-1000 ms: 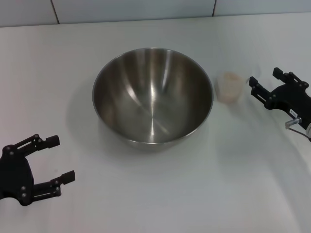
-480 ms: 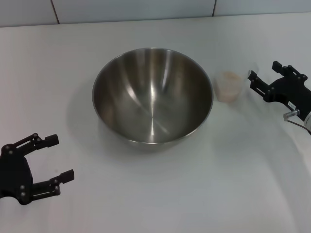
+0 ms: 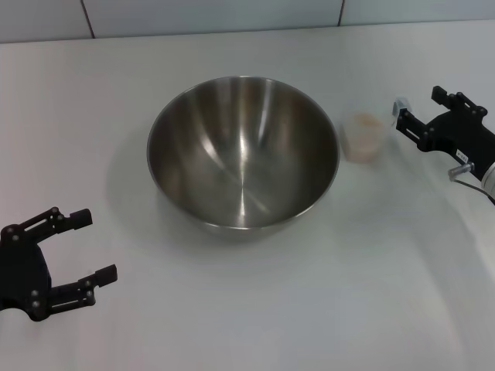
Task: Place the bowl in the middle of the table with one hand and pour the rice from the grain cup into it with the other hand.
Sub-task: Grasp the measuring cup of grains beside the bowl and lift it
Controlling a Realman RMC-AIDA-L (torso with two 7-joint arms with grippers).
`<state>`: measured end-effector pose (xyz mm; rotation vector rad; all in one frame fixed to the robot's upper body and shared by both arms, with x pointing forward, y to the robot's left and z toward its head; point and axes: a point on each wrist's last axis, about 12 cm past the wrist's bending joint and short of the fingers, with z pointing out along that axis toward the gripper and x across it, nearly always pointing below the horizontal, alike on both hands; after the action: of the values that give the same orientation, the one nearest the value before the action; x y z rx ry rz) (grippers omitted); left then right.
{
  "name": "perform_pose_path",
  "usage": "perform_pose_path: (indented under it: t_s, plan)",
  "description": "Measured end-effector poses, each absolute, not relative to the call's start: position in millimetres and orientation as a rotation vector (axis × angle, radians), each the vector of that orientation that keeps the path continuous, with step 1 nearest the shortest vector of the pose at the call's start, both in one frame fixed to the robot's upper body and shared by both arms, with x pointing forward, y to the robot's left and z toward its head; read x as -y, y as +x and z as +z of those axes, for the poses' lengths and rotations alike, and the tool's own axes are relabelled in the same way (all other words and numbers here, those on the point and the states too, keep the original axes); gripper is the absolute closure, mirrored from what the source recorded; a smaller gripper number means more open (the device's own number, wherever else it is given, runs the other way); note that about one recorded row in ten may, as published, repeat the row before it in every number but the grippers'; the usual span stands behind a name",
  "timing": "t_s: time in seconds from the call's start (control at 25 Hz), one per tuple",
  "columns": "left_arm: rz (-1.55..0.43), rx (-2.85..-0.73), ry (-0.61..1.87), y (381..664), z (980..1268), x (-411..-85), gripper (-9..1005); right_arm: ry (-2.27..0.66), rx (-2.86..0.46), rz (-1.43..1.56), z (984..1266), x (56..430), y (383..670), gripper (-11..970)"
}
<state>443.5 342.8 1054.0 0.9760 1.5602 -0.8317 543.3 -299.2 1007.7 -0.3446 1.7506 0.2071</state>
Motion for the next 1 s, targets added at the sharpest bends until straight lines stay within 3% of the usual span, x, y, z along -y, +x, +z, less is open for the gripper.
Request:
perform_pose_path:
  t_s: [0.56,0.76,1.0]
  plan:
    - [-0.831,-1.555,0.974,444.7,1054.6,-342.0,137,-0.352,-1.744,0.217,1008.1,295.2,544.0,236]
    - [-0.831,-1.555,0.974,444.7,1054.7,-342.3,137,-0.384,-1.734,0.208,1006.9,290.6,542.5,342]
    - [-0.83,-1.557,0.974,444.3,1054.6,-342.8,137,-0.382,-1.728,0.211,1007.2,289.5,542.1,572]
